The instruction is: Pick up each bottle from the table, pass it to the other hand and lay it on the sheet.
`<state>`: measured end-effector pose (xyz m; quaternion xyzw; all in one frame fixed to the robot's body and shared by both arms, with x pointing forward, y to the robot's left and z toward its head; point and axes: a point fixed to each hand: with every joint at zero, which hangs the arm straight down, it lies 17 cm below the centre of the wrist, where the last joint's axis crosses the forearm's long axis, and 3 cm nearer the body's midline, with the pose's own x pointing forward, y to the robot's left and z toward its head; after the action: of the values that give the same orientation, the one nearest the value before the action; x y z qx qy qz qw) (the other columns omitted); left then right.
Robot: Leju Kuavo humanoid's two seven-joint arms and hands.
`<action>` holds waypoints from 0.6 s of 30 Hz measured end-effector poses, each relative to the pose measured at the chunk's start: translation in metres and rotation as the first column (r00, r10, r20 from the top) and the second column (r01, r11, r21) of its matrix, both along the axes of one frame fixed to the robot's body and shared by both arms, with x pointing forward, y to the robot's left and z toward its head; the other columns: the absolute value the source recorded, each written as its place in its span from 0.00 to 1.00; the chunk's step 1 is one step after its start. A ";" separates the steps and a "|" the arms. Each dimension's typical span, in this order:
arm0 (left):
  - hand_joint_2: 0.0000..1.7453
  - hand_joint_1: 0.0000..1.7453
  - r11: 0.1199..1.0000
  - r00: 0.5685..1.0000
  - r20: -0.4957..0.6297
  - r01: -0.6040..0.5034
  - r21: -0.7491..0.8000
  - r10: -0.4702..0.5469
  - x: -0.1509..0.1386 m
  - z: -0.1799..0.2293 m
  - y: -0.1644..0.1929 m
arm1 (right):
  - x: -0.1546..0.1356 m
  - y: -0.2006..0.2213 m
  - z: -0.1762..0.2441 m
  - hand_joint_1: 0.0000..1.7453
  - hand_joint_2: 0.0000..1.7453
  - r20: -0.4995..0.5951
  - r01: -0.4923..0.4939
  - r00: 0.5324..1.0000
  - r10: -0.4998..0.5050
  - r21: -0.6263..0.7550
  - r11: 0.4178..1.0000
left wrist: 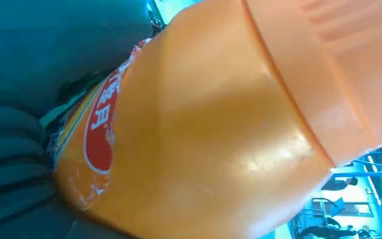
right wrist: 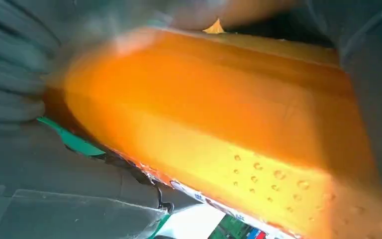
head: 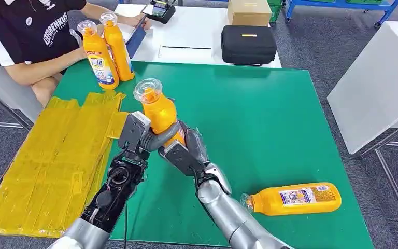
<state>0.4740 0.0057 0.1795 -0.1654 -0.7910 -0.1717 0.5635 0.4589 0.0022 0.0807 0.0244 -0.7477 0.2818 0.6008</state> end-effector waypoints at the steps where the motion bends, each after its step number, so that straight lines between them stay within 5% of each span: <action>1: 1.00 1.00 1.000 1.000 0.000 0.000 0.000 0.000 0.000 0.000 0.000 | 0.000 0.000 0.000 1.00 1.00 0.000 0.000 1.000 0.000 0.000 1.000; 11: 1.00 1.00 1.000 1.000 0.011 0.011 0.017 -0.012 -0.002 0.000 -0.004 | -0.002 -0.006 0.002 1.00 1.00 0.005 0.027 1.000 -0.027 0.022 0.999; 12: 1.00 1.00 1.000 1.000 0.014 0.012 0.015 -0.013 -0.003 0.002 -0.004 | -0.003 -0.007 0.003 0.84 1.00 0.010 0.029 1.000 -0.029 0.026 0.999; 13: 1.00 1.00 1.000 1.000 0.016 0.015 0.015 -0.016 -0.003 0.003 -0.005 | -0.003 -0.008 0.005 0.03 1.00 0.016 0.031 0.999 -0.032 0.030 0.999; 18: 1.00 1.00 1.000 0.999 0.041 0.022 0.006 -0.022 -0.004 0.013 -0.006 | -0.010 -0.018 0.016 0.00 1.00 0.060 0.058 0.996 -0.061 0.059 0.997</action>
<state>0.4698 -0.0004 0.1929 -0.1688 -0.8001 -0.1835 0.5456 0.4490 -0.0158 0.0970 0.0106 -0.7740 0.2430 0.5846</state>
